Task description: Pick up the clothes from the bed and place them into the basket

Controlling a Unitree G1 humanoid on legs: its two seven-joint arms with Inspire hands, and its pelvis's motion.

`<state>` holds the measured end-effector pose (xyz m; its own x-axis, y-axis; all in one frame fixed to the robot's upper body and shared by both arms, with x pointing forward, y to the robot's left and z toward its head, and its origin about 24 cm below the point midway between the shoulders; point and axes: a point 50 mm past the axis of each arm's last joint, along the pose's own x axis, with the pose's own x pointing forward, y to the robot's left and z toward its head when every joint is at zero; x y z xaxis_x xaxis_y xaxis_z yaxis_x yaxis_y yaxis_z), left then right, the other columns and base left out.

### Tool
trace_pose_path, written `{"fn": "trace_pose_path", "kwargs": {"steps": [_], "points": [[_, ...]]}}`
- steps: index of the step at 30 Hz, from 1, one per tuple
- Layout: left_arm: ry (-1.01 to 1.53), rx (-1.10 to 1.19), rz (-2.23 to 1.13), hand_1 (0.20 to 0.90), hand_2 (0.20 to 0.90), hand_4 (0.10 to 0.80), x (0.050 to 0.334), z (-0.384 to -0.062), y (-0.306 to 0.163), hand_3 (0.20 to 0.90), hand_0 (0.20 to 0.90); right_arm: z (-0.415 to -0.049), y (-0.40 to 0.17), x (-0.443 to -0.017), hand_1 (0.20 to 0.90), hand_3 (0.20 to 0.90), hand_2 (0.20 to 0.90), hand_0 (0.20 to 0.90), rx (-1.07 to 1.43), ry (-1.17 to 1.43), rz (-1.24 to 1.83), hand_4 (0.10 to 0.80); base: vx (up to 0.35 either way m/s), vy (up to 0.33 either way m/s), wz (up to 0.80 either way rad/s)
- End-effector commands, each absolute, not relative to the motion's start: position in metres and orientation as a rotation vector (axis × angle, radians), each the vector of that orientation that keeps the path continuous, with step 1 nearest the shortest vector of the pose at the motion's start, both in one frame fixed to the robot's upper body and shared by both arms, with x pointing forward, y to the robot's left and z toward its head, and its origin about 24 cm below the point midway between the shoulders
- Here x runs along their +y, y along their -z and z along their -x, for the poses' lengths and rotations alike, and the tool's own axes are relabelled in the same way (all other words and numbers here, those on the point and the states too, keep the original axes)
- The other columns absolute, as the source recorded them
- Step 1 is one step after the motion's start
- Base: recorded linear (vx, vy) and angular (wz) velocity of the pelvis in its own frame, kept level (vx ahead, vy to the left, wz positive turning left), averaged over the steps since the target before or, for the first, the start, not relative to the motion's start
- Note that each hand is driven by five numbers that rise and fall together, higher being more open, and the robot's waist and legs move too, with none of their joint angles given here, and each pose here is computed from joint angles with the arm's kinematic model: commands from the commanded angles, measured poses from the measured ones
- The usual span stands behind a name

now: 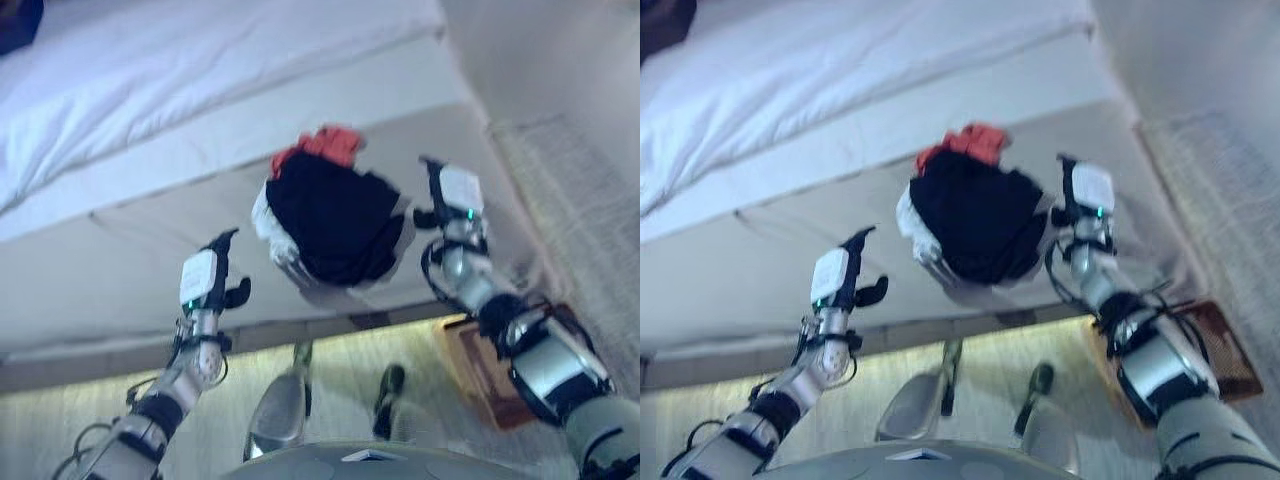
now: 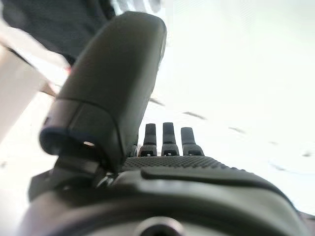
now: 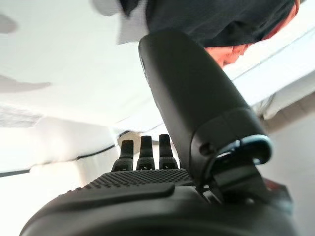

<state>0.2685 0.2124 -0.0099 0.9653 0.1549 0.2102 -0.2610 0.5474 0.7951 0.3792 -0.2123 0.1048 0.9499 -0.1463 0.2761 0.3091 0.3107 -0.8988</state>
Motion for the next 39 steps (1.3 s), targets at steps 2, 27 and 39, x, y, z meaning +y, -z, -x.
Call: {"fn": "trace_pose_path", "kwargs": {"steps": [2,27,39], "points": [[-0.394,-0.367,-0.821,0.9,0.9,0.8,0.214,-0.287,-0.044,0.9,0.9,-0.396,-0.147,-0.204,0.9,0.9,0.9,0.9,-0.269,0.346,1.231,0.8,-0.036,-0.033,0.3],[-0.323,-0.53,-0.625,0.9,0.9,0.8,0.2,-0.28,-0.081,0.9,0.9,-0.42,-0.235,-0.222,0.531,0.469,0.531,0.531,-0.134,0.47,1.15,0.369,-0.019,0.002,0.12],[-0.32,-0.513,-0.671,0.9,0.9,0.8,0.208,-0.276,-0.076,0.9,0.9,-0.417,-0.239,-0.233,0.3,0.2,0.3,0.3,-0.159,0.522,1.114,0.1,-0.004,-0.013,-0.03]]}}
